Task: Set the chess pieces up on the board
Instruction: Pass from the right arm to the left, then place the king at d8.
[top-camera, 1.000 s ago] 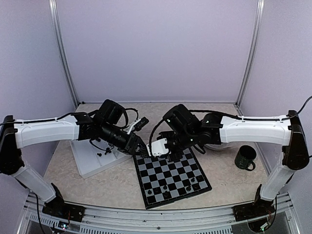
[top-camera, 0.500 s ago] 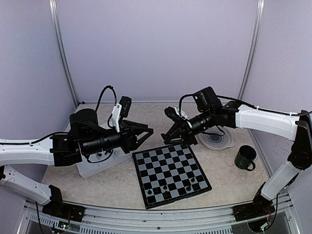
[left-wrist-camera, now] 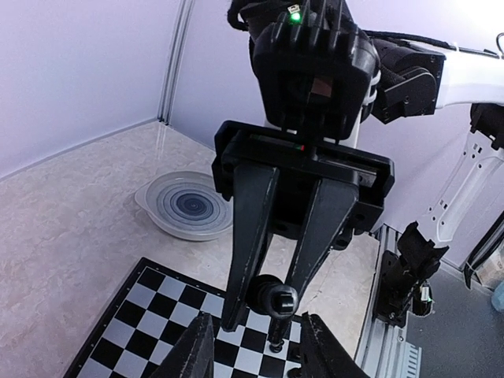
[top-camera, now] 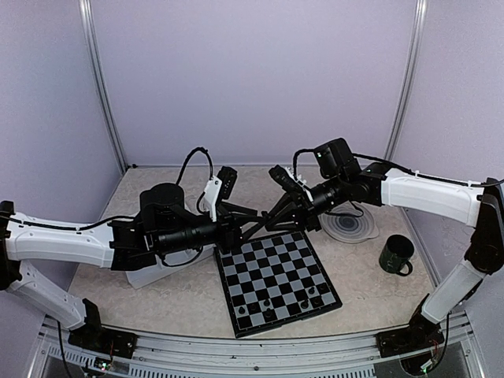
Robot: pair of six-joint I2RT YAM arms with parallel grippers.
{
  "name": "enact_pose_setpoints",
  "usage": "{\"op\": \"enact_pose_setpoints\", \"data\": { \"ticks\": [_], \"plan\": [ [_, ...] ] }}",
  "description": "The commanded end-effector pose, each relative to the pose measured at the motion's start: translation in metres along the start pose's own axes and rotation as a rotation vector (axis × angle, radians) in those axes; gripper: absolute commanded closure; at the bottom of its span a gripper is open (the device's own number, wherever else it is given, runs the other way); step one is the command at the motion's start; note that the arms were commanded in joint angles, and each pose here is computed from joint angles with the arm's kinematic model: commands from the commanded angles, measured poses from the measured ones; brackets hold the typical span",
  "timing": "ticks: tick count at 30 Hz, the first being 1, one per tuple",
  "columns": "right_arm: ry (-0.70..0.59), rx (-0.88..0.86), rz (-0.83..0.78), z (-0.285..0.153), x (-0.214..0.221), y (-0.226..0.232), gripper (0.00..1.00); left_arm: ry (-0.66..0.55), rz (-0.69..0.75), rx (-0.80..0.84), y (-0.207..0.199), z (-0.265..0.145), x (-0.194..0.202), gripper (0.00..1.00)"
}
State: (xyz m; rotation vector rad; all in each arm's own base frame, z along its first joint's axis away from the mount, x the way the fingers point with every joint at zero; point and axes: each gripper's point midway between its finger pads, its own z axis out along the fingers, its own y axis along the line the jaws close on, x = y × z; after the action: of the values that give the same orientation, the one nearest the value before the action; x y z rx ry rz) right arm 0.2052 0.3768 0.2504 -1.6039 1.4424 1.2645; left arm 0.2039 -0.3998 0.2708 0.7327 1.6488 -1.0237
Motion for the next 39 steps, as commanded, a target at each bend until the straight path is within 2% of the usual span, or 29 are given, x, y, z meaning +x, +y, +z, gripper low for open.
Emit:
{"op": "enact_pose_setpoints", "data": {
  "ticks": [1,10,19,21,23,25,27,30,36,39],
  "plan": [
    [-0.014,-0.019,0.008,0.000,0.001,0.001,0.90,-0.069,0.018,0.063,-0.016,0.003,-0.024,0.62],
    [-0.009,-0.014,0.003,0.000,0.003,0.001,0.89,-0.059,0.014,0.077,-0.018,0.010,-0.024,0.67],
    [-0.002,-0.005,-0.004,-0.001,0.005,0.002,0.88,-0.038,0.006,0.094,-0.021,0.020,-0.020,0.86],
    [0.011,0.008,-0.013,-0.002,0.008,0.002,0.83,-0.043,0.006,0.080,-0.019,0.019,-0.022,0.89],
    [0.030,0.042,-0.028,-0.010,0.011,-0.001,0.69,-0.043,0.016,0.062,-0.016,0.017,-0.025,0.90],
    [0.053,0.095,-0.045,-0.025,0.019,-0.007,0.56,-0.036,0.039,0.033,-0.014,0.014,-0.030,0.91],
    [0.090,0.168,-0.053,-0.045,0.031,-0.019,0.50,0.004,0.060,0.011,-0.011,0.013,-0.029,0.91],
    [0.093,0.282,-0.031,-0.082,0.048,-0.033,0.46,0.113,0.090,-0.012,-0.009,0.016,-0.014,0.91],
    [0.039,0.601,0.050,-0.174,0.072,-0.073,0.41,0.337,0.151,-0.002,-0.022,0.026,0.044,0.91],
    [0.039,0.688,0.084,-0.197,0.079,-0.086,0.42,0.423,0.176,0.027,-0.035,0.031,0.074,0.91]
  ]
}}
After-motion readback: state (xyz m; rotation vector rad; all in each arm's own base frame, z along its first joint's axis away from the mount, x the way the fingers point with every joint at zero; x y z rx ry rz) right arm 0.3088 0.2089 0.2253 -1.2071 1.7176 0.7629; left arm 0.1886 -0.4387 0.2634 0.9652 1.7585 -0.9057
